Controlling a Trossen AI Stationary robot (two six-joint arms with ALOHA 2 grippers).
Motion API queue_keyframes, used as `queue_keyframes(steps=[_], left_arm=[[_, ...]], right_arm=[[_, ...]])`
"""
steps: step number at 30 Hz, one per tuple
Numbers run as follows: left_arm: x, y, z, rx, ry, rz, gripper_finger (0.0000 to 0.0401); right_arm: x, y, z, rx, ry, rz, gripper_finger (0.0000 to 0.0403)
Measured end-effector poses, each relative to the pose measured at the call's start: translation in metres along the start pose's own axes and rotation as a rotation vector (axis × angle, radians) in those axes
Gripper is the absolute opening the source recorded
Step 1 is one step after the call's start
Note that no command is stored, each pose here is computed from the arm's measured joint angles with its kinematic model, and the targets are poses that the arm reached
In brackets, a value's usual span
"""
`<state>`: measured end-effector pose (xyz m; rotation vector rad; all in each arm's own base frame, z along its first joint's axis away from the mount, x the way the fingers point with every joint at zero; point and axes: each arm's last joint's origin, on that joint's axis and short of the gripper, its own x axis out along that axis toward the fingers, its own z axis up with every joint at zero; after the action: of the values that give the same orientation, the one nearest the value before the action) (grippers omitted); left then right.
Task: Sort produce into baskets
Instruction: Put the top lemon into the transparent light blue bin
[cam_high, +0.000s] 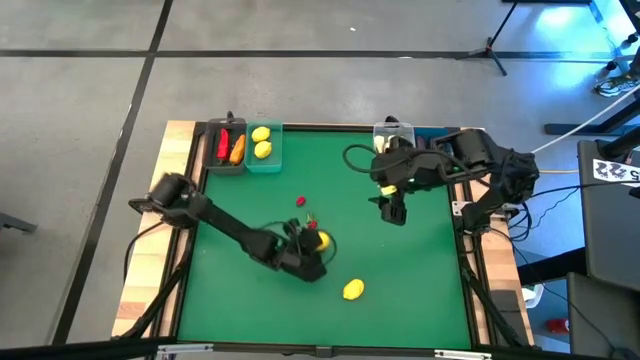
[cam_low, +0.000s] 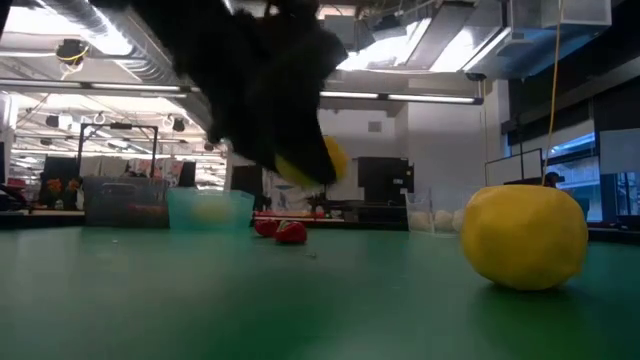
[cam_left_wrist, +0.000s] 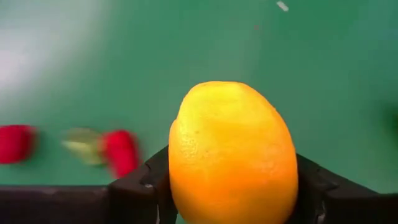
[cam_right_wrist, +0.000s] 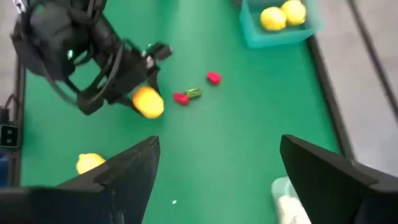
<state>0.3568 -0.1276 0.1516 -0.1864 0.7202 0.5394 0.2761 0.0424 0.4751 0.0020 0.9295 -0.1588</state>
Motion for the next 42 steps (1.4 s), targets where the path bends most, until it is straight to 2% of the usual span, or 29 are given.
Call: queue_keyframes(steps=[5, 11, 16, 19, 25, 32, 38, 42], left_arm=[[-0.028, 0.048, 0.041, -0.023, 0.008, 0.129, 0.02], [-0.067, 0.125, 0.088, -0.007, 0.021, 0.247, 0.0199], [-0.088, 0.195, 0.115, -0.048, 0.022, 0.356, 0.0204], [-0.087, 0.235, 0.125, -0.096, 0.033, 0.382, 0.0205], [-0.054, 0.302, 0.117, -0.21, 0.07, 0.348, 0.0205], [-0.014, 0.361, 0.096, -0.329, 0.139, 0.338, 0.0206], [0.013, 0.382, 0.08, -0.362, 0.239, 0.28, 0.0213], [0.019, 0.384, 0.076, -0.337, 0.265, 0.236, 0.0245]], right_arm=[[-0.021, -0.008, -0.007, 0.007, -0.059, -0.047, 0.033], [-0.048, -0.02, -0.018, 0.048, -0.141, -0.116, 0.033], [-0.061, -0.026, -0.024, 0.062, -0.181, -0.147, 0.033], [-0.065, -0.028, -0.026, 0.064, -0.193, -0.168, 0.033], [-0.065, -0.029, -0.026, 0.025, -0.194, -0.19, 0.033], [-0.069, -0.031, -0.027, 0.029, -0.209, -0.232, 0.033], [-0.074, -0.033, -0.03, 0.036, -0.221, -0.228, 0.033], [-0.075, -0.033, -0.03, 0.04, -0.223, -0.226, 0.033]])
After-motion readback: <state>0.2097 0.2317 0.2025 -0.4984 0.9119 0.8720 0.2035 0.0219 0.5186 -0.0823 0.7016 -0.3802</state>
